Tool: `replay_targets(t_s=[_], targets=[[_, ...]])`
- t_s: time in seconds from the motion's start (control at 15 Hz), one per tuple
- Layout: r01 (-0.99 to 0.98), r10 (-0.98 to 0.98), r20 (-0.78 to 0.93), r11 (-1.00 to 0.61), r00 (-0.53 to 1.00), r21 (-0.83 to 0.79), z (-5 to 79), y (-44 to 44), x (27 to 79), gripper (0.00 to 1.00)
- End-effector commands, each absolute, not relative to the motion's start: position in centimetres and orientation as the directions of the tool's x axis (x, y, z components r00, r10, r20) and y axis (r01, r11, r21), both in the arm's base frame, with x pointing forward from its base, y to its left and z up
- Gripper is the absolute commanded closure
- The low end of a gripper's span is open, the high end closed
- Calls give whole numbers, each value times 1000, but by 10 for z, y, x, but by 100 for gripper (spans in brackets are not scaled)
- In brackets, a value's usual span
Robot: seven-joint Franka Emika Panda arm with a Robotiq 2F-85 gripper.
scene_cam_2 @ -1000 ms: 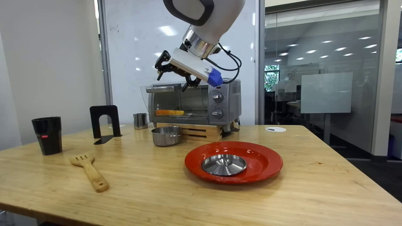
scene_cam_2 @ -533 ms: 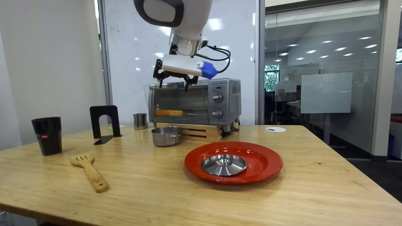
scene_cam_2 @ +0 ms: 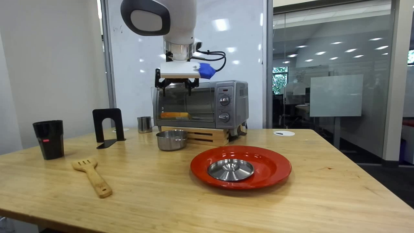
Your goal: Use the wooden spatula to place the slice of bread in the mini oven then close the oven door
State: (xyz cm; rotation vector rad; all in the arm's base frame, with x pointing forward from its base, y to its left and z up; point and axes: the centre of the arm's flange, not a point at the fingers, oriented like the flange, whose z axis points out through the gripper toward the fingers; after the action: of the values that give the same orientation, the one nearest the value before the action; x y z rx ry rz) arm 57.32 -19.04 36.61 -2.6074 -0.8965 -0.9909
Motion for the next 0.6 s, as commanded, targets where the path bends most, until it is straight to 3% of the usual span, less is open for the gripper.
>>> replay_targets(t_s=[0.0,0.53], targets=[[586,497,672,-802,549,113,365,-184,558,0],[507,570,669,-800,477,321,362,-183,556,0]])
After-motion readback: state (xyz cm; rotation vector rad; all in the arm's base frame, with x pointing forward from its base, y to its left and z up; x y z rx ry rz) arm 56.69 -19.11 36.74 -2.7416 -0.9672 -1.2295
